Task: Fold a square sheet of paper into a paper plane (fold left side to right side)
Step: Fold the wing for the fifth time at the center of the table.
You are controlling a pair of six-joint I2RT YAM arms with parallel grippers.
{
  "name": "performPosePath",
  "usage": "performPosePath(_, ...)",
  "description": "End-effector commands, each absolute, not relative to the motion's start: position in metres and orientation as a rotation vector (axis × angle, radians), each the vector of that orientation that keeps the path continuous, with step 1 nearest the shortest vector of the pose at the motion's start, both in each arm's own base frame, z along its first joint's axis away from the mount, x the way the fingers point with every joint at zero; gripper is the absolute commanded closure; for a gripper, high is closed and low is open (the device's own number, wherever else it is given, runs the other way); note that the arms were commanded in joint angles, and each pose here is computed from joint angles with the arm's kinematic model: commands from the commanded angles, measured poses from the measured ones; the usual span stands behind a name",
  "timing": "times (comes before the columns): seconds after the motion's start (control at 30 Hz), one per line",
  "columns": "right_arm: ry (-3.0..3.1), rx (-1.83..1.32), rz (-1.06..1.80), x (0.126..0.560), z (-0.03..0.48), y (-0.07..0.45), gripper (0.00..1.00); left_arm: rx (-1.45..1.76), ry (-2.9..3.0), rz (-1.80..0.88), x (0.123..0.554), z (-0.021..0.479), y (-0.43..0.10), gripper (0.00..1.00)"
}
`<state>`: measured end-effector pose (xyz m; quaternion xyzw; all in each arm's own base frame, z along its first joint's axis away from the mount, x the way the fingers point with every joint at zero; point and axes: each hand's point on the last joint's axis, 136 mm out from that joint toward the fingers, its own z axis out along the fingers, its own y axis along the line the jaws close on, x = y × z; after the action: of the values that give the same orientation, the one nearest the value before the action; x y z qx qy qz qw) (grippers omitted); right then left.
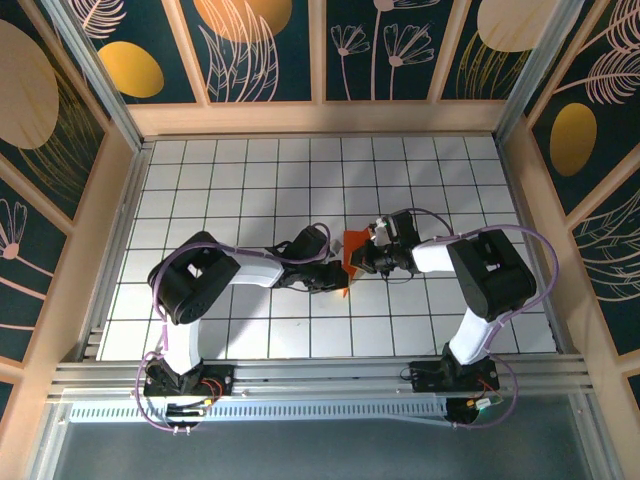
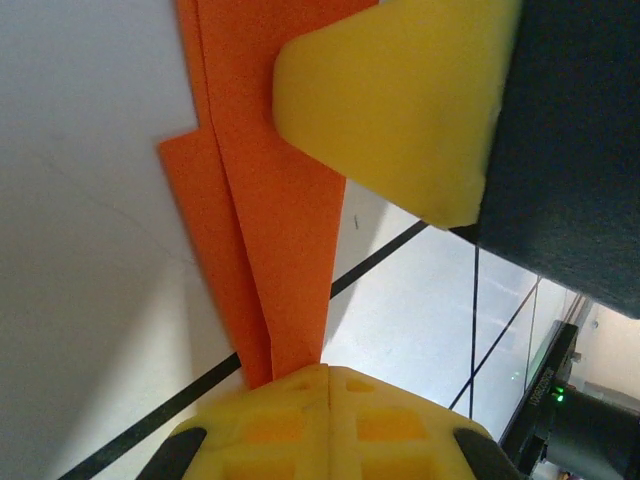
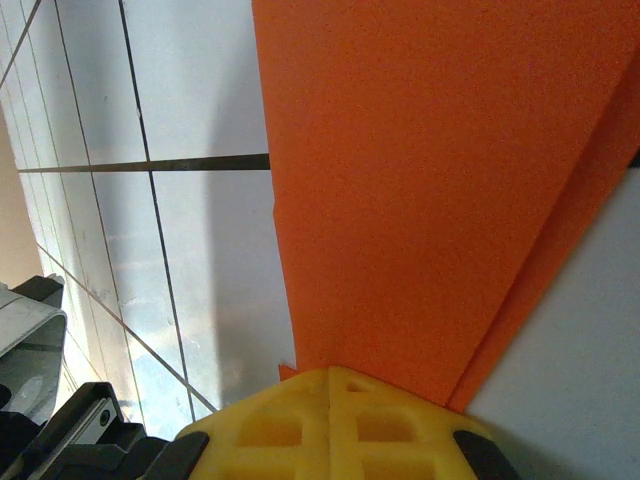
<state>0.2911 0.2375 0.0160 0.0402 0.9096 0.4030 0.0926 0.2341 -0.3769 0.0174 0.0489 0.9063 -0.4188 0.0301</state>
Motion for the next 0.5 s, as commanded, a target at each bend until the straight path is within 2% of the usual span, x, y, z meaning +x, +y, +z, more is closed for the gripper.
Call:
performPosePath(0.0,2.853,0.175,1.040,0.271,-0.018,0.224,1.00,0.132,2.846,-1.250,0.226,0.001,-0.367,1.00)
performPosePath(0.3,2.720,0.082,1.103,0.304,0.036,0.237,1.00,0.134,2.919,-1.096,0.218,-0.020,-0.352,1.00)
performPosePath(0.47,2.667,0.095,1.151,0.320,0.047,0.233,1.00,0.131,2.939,-1.045,0.216,-0.028,-0.348,1.00)
